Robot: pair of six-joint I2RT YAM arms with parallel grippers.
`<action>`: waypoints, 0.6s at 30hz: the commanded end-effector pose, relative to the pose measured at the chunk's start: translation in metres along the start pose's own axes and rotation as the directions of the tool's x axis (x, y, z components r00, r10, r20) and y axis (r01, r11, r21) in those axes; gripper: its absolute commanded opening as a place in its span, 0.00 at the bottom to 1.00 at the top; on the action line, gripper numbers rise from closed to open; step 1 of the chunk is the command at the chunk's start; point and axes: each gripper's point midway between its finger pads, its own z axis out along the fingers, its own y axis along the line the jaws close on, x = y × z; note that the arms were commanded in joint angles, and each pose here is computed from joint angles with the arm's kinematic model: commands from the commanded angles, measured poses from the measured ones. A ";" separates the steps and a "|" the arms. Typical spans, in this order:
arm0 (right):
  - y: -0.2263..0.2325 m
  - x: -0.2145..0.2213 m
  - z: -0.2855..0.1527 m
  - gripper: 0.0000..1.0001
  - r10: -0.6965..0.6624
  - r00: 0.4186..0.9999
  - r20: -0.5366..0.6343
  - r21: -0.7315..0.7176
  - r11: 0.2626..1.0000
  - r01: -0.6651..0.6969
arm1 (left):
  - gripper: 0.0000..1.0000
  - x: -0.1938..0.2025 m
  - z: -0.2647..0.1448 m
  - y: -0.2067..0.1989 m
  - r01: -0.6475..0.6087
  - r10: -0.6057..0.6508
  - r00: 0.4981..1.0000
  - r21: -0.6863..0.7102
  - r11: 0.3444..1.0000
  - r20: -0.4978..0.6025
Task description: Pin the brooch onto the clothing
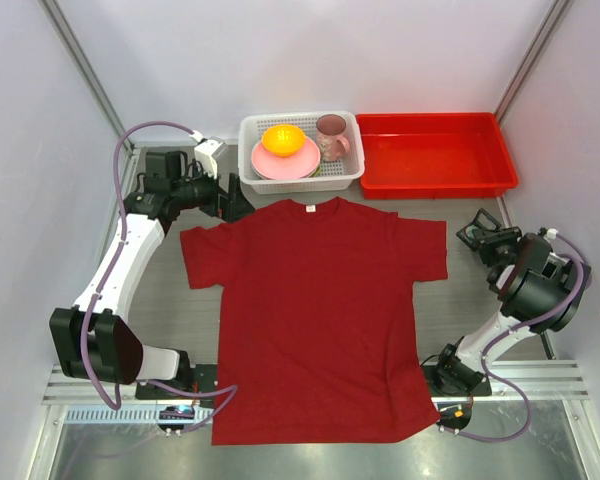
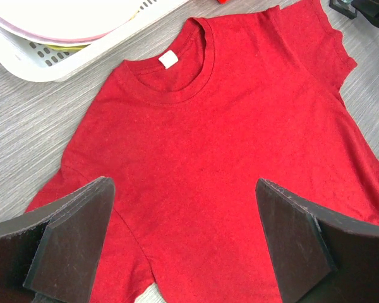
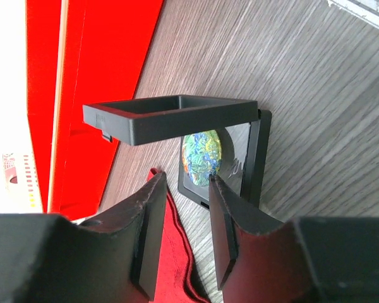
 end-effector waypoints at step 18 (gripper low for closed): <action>-0.005 -0.010 0.016 0.53 -0.057 0.998 0.034 0.060 0.997 0.055 | 0.98 -0.016 0.003 0.001 -0.029 0.029 0.998 0.004 1.000 0.051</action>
